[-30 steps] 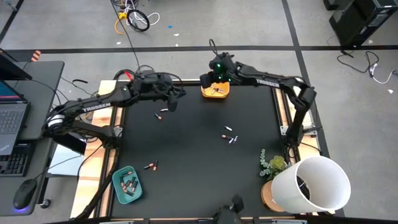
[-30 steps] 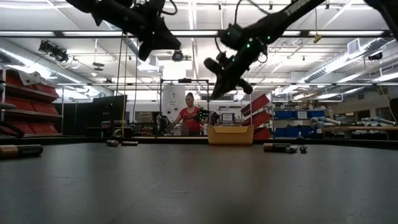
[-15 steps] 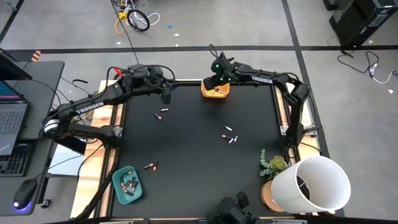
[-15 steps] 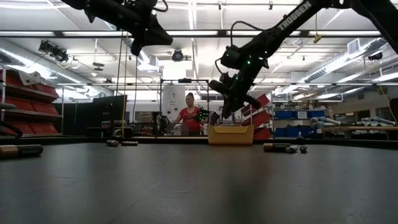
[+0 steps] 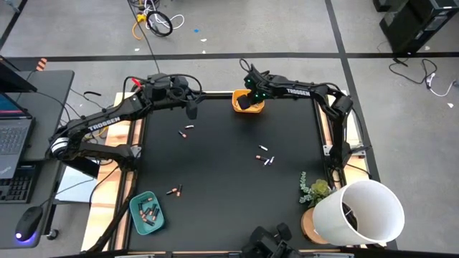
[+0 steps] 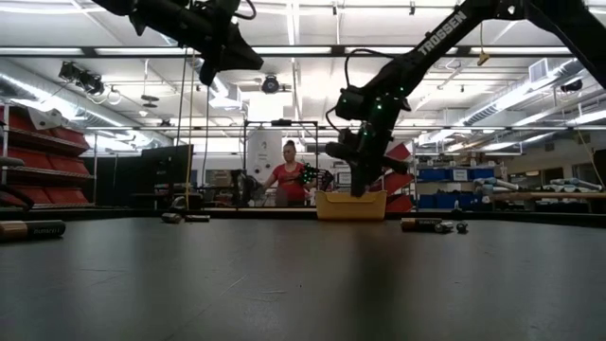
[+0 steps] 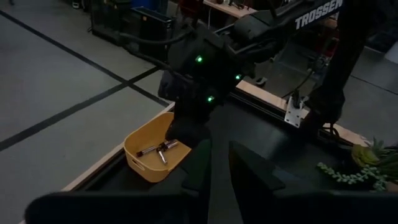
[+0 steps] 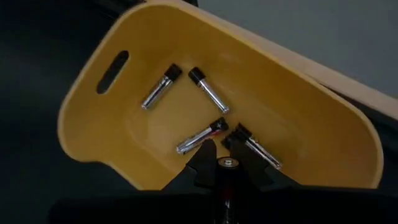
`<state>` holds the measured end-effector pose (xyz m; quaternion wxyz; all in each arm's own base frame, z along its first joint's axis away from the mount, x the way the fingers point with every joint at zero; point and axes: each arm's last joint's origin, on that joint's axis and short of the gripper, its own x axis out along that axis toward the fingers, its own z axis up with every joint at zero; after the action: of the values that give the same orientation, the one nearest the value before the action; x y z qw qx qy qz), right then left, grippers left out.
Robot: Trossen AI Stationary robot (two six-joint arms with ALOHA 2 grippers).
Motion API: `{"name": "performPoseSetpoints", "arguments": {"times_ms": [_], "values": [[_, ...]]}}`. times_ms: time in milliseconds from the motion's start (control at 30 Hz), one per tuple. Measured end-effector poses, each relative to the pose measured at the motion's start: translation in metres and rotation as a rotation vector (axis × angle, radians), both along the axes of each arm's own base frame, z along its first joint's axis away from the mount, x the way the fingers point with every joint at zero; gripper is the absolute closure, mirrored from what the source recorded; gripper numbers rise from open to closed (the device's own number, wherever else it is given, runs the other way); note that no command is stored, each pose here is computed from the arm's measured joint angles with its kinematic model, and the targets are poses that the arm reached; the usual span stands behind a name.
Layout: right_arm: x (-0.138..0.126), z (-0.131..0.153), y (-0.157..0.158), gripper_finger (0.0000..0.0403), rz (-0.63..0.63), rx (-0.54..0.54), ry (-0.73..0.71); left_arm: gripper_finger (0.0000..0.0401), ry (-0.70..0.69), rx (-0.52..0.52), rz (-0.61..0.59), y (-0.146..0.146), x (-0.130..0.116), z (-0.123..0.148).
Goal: Sort batteries
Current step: Put the silver battery into the yellow bin
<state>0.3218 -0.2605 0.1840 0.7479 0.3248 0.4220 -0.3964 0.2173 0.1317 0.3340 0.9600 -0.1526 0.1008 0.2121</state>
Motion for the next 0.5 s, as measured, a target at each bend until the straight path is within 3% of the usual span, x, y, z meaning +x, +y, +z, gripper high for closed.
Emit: {"name": "performPoseSetpoints", "arguments": {"times_ms": [267,500], "values": [[-0.003,-0.0015,0.0008,0.0372,-0.003,-0.016,0.056,0.0332,0.001,0.001,-0.003,0.0,0.0,-0.0001],[-0.0043,-0.0016,-0.0004,0.0341,0.004,-0.013,0.059,0.0332,0.002,0.003,-0.007,-0.0002,0.0001,-0.0002]]}}
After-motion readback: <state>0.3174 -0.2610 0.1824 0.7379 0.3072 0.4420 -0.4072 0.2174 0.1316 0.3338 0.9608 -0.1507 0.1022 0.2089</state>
